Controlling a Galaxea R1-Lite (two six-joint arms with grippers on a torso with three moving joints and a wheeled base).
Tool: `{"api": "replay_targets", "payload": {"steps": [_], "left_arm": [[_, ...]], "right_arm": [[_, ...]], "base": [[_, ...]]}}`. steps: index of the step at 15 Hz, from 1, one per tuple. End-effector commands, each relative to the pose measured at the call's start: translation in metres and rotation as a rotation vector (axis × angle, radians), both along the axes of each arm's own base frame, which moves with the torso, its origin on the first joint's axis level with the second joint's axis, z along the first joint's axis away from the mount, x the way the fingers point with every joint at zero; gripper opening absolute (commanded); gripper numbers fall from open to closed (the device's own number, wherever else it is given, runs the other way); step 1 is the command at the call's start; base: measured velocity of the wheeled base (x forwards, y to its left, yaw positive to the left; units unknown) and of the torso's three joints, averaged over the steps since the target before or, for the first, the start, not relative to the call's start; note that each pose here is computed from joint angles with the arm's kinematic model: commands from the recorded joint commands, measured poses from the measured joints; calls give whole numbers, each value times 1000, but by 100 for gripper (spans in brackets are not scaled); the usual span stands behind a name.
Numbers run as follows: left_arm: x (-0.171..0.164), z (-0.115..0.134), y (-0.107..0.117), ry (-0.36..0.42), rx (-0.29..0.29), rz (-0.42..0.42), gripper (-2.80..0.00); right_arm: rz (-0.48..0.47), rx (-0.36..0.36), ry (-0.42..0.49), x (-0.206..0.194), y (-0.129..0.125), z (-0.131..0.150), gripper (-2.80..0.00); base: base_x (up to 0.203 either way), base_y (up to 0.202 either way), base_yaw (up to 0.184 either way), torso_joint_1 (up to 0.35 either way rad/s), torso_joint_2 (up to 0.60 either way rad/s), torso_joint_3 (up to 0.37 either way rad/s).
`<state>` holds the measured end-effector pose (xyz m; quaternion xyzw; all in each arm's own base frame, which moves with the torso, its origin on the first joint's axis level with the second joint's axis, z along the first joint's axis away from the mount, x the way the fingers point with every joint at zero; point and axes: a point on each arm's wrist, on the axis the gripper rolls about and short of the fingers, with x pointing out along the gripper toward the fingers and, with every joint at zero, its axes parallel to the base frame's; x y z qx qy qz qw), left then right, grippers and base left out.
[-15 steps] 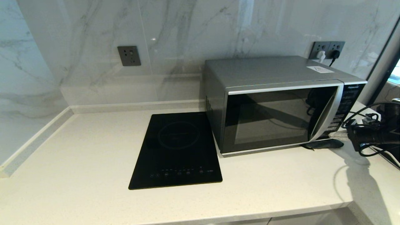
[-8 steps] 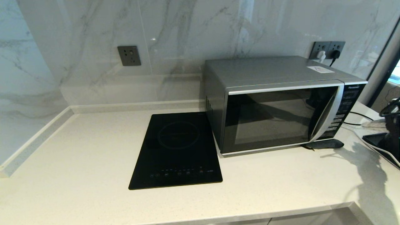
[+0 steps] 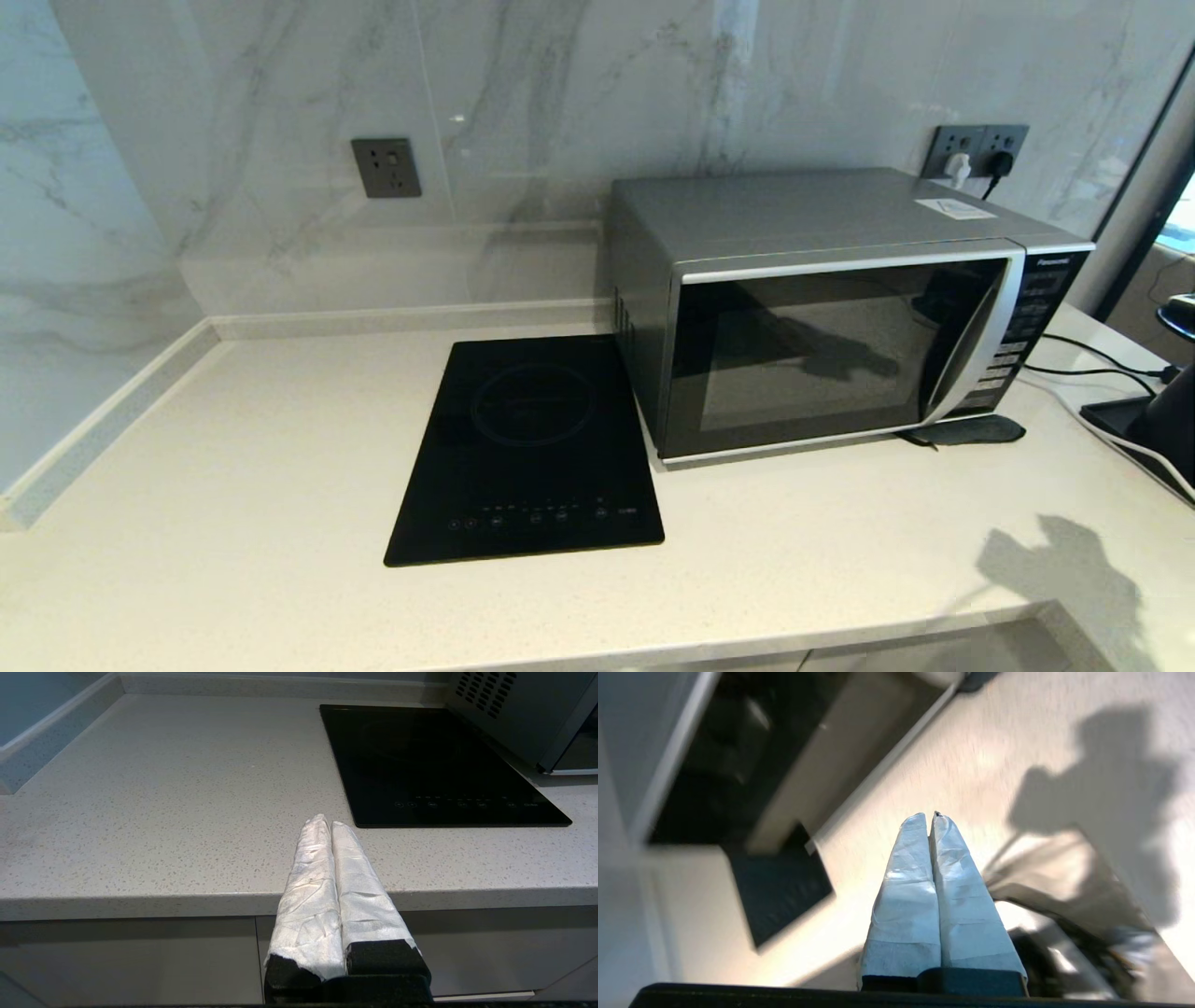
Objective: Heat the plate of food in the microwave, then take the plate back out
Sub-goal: Open the microwave oven
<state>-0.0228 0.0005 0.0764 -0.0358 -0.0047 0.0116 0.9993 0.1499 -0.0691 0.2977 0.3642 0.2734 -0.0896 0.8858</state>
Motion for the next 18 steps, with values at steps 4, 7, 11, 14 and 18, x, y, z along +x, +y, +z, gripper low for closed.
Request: {"api": "replay_targets", "payload": {"steps": [4,7,11,14,18], "left_arm": [[0,0,0,1,-1,1,-280],[0,0,0,1,-1,1,-280],[0,0,0,1,-1,1,-280],[0,0,0,1,-1,1,-280],[0,0,0,1,-1,1,-280]], "right_arm": [[42,-407,-188,-150,70,-25,-280],[63,-571,-225,-195,71,-78,-280],[77,-619,-244,-190,68,-140,-280],[95,-674,-357,-197,67,-175,-280],[152,-673,-373,-184,67,-222,-280]], "base": [[0,0,0,0,0,0],[0,0,0,0,0,0],[0,0,0,0,0,0],[0,0,0,0,0,0],[0,0,0,0,0,0]]}}
